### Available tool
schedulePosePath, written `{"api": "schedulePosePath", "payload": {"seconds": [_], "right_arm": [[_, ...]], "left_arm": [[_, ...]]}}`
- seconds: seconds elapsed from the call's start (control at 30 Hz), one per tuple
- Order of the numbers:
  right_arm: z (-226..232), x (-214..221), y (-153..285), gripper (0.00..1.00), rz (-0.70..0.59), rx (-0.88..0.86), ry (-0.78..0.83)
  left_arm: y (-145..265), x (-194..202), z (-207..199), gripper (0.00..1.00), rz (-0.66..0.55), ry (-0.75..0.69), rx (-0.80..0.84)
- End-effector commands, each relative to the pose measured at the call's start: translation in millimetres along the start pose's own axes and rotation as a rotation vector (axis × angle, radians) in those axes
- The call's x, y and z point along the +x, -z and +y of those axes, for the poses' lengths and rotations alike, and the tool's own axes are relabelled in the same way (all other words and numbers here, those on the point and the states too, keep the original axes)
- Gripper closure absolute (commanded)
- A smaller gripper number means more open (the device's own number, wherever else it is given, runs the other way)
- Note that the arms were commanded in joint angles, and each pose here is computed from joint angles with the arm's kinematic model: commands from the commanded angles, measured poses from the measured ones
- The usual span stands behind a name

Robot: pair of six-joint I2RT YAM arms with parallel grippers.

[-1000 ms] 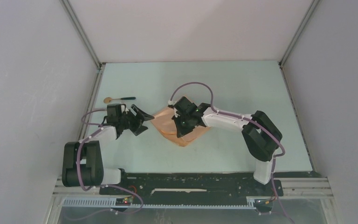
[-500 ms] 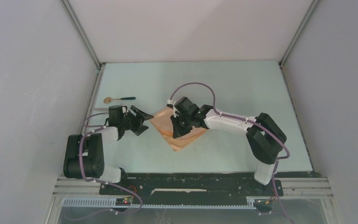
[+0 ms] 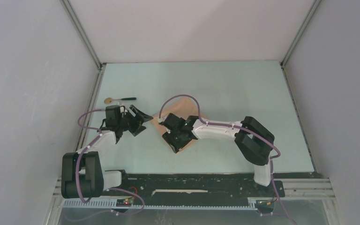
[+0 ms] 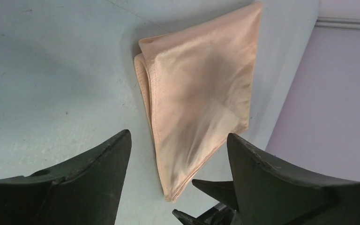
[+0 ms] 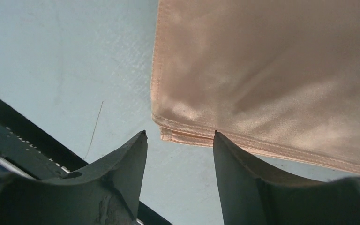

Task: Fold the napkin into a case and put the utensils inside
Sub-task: Pick up the lower triangle-folded napkin from the center of the board.

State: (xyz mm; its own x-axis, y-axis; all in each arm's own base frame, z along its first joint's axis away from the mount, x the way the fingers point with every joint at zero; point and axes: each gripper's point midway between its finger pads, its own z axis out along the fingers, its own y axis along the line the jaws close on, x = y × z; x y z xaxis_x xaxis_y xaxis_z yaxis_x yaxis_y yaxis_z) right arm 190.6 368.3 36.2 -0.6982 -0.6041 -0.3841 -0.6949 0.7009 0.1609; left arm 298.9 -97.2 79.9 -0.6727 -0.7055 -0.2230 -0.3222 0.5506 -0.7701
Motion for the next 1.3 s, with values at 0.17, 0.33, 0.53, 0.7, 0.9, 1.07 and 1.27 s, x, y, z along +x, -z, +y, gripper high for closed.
{"api": "schedulePosePath", "payload": {"seconds": [0.17, 0.33, 0.53, 0.7, 0.9, 1.07, 1.27], "right_arm": [[1.6, -12.5, -2.7, 0.40, -0.002, 0.106, 0.164], [2.6, -14.5, -12.1, 0.42, 0.020, 0.096, 0.135], [-10.3, 5.3, -24.2, 0.44, 0.081, 0.158, 0.137], [-19.6, 25.0, -34.4, 0.46, 0.146, 0.182, 0.135], [-23.9, 27.9, -40.9, 0.84, 0.179, 0.170, 0.113], [-22.9, 11.0, -30.5, 1.00, 0.119, 0.141, 0.084], [-22.3, -13.2, -5.7, 1.00, 0.014, -0.006, -0.012]], "left_arm": [[2.6, -4.0, -4.0, 0.20, 0.001, -0.049, 0.011], [1.8, -3.9, -5.5, 0.20, 0.006, -0.053, 0.021], [0.3, -3.5, -4.1, 0.20, 0.015, -0.054, 0.021], [0.7, -4.6, -5.3, 0.20, 0.013, -0.047, 0.029], [2.7, -4.9, -7.0, 0.20, 0.010, -0.047, 0.037], [0.6, -3.4, -3.3, 0.20, 0.017, -0.045, 0.027], [-3.5, -0.6, 3.8, 0.19, 0.030, -0.026, 0.010]]}}
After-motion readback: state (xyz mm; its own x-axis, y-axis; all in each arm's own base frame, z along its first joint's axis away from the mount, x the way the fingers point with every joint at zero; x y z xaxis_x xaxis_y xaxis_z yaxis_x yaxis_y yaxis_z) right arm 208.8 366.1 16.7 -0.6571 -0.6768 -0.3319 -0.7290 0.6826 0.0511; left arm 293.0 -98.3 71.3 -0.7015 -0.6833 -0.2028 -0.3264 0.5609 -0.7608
